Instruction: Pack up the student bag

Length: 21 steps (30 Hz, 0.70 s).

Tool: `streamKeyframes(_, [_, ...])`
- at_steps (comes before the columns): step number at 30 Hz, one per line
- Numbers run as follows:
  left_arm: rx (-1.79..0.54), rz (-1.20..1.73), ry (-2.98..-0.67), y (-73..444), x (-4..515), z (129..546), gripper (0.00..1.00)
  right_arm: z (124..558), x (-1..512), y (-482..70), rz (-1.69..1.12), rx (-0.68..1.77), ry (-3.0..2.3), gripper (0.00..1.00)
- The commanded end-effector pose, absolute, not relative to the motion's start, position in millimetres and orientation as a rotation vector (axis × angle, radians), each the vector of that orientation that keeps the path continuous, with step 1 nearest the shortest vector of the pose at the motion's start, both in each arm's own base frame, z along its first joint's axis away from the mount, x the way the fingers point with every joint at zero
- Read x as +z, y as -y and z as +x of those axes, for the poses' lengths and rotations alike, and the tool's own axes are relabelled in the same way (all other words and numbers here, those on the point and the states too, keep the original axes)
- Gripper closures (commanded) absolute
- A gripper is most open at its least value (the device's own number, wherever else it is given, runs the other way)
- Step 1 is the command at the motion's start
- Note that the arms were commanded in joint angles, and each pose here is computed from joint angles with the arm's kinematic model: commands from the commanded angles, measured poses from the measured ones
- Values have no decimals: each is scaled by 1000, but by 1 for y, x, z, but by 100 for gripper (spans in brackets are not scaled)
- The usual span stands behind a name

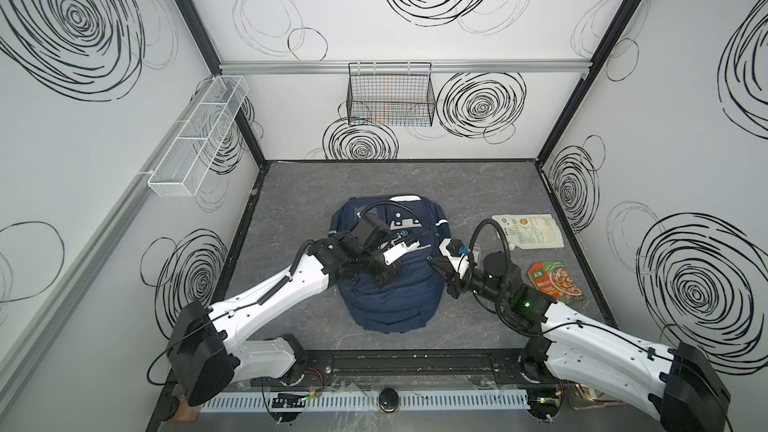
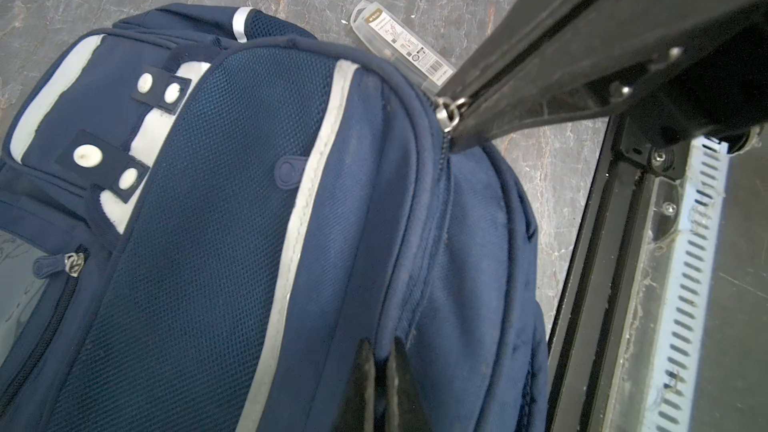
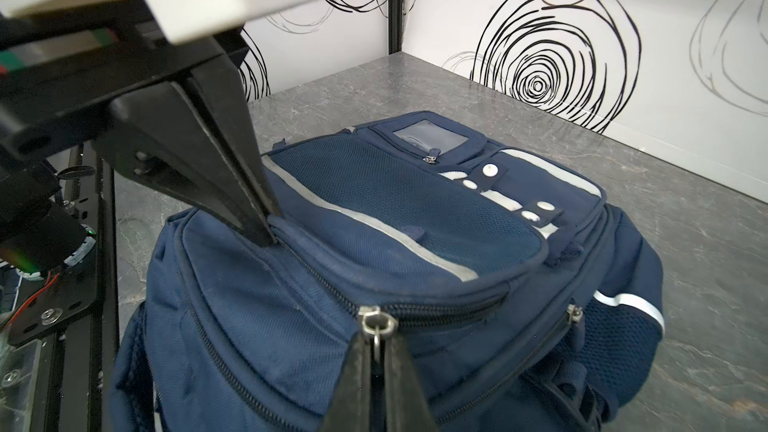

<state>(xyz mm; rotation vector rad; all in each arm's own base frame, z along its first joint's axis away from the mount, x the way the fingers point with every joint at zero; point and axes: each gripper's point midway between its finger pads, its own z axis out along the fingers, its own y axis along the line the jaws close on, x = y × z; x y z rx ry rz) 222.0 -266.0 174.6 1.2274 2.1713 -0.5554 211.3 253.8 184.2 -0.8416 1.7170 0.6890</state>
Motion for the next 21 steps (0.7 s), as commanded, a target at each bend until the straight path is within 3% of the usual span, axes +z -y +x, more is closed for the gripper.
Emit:
streamKeyframes(1, [-686,1057,-2070,281,215,240,100,208,253,-267,-811,783,-1486,100])
streamKeyframes(6, [-790,945,-2020,287,238,244,100,197,261,-277,-864,832,-1440,100])
streamKeyframes(21, [-746,885,-2108,294,216,248,100,166,302,-310,-917,1105,-1491,100])
